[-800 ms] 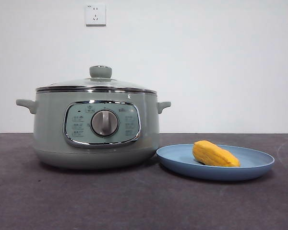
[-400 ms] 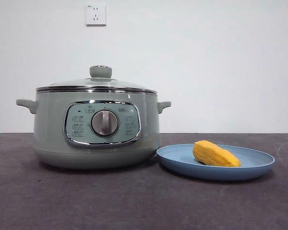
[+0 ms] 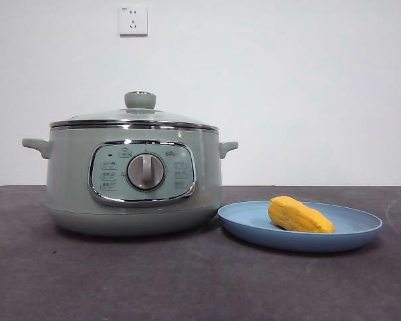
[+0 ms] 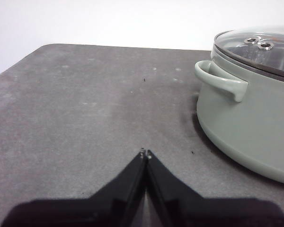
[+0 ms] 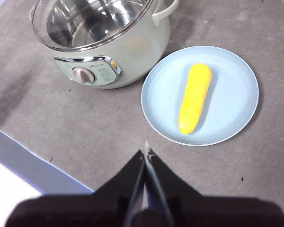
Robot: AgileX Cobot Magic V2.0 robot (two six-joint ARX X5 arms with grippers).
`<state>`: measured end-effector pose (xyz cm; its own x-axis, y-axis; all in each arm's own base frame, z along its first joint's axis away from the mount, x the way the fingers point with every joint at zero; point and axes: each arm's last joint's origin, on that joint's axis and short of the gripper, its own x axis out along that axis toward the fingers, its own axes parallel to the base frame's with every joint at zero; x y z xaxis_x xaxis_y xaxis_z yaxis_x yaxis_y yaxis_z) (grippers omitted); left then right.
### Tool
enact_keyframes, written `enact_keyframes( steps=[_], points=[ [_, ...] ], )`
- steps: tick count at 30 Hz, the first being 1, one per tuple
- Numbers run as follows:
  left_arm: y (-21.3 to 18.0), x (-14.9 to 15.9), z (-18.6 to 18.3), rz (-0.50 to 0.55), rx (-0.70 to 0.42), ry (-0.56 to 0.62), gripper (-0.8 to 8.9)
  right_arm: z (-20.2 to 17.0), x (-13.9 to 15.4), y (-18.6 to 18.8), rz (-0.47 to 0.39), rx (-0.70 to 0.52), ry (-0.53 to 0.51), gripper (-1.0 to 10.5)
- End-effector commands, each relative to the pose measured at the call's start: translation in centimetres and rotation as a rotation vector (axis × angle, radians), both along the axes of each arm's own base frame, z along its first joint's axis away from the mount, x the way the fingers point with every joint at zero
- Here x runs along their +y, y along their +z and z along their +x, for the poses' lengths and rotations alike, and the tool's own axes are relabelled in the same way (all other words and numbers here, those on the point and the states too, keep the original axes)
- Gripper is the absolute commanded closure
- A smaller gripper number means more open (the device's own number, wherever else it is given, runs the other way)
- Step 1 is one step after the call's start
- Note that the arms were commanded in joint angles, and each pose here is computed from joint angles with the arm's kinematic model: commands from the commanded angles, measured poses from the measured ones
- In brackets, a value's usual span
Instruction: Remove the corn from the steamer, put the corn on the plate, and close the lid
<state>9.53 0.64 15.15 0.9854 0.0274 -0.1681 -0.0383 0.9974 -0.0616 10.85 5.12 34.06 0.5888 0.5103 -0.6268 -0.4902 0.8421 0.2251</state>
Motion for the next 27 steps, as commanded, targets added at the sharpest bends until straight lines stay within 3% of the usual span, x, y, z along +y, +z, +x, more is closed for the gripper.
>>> enact_keyframes(
  steps=[1, 9, 11, 18, 27],
  points=[
    [-0.4, 0.0, 0.1, -0.004, 0.009, 0.005, 8.17, 0.0, 0.0, 0.0, -0.003, -0.007, 0.002, 9.5],
    [-0.4, 0.0, 0.1, -0.004, 0.009, 0.005, 8.17, 0.0, 0.0, 0.0, -0.009, -0.017, 0.007, 9.5],
    [-0.4, 0.0, 0.1, -0.004, 0.009, 0.005, 8.17, -0.2, -0.4, 0.4, -0.039, -0.092, 0.004, 9.5],
    [-0.4, 0.0, 0.1, -0.004, 0.009, 0.005, 8.17, -1.4, -2.3, 1.7, 0.047, -0.395, -0.141, 9.5],
    [-0.4, 0.0, 0.1, -0.004, 0.009, 0.005, 8.16, -1.5, -4.0, -5.3, 0.096, -0.697, -0.332, 9.5]
  ],
)
